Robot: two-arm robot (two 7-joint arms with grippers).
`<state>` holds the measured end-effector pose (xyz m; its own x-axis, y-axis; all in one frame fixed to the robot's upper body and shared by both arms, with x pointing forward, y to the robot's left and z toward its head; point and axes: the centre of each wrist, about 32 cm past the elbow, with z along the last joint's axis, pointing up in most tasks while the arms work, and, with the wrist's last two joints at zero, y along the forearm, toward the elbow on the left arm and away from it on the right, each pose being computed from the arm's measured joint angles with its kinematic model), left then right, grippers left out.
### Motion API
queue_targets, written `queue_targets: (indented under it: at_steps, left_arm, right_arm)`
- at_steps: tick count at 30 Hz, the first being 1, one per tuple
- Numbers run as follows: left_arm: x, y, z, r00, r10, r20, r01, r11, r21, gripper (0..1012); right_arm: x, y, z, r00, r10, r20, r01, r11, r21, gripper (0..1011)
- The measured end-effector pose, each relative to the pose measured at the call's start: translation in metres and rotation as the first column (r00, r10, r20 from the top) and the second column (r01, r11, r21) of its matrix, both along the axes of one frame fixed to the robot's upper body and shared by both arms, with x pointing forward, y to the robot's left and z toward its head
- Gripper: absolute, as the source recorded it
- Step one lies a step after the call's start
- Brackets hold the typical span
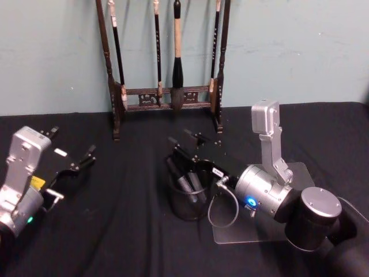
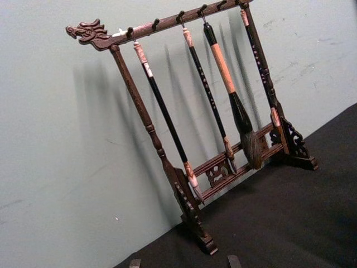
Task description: Pick up the water-based marker from the table and place it into the pen holder.
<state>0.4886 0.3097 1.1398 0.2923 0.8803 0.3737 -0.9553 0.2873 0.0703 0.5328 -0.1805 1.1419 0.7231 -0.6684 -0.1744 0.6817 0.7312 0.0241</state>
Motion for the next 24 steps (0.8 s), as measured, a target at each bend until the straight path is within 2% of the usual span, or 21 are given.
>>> queue_targets:
  at_steps: [1,3,5,6,8,12,16,24]
  left_arm:
    - [0.0000,0.0000,0.0000,1.0000,0.000,0.000,0.000,1.0000,0.000,1001]
    - [0.0000,0.0000,0.0000,1.0000,0.000,0.000,0.000,1.0000,0.000,1001]
    - [0.0000,0.0000,0.0000,1.0000,0.000,0.000,0.000,1.0000,0.000,1001]
    - [0.0000,0.0000,0.0000,1.0000,0.000,0.000,0.000,1.0000,0.000,1001]
    - [0.0000,0.0000,0.0000,1.0000,0.000,0.000,0.000,1.0000,0.000,1001]
    - [0.0000,0.0000,0.0000,1.0000,0.000,0.000,0.000,1.0000,0.000,1001]
    - [0.0000,0.0000,0.0000,1.0000,0.000,0.000,0.000,1.0000,0.000,1001]
    - [0.0000,0.0000,0.0000,1.0000,0.000,0.000,0.000,1.0000,0.000,1001]
  right_arm:
    - [0.0000,0.0000,0.0000,1.000,0.000,0.000,0.000,1.000,0.000,496]
    - [0.0001,-0.0001,0.0001,1.000,0.000,0.000,0.000,1.000,0.000,599]
    - [0.0001,0.0000,0.0002,1.000,0.000,0.000,0.000,1.000,0.000,627]
    - [0.0001,0.0000,0.0001,1.000,0.000,0.000,0.000,1.000,0.000,697]
    - [0.0001,-0.0001,0.0002,1.000,0.001,0.001,-0.001,1.000,0.000,769]
    - [0.0001,-0.0001,0.0002,1.000,0.001,0.001,-0.001,1.000,0.000,848]
    - [0.0001,0.0000,0.0002,1.000,0.001,0.001,-0.001,1.000,0.000,985]
    - [0.0003,-0.0005,0.0006,1.000,0.002,0.002,-0.002,1.000,0.001,1000]
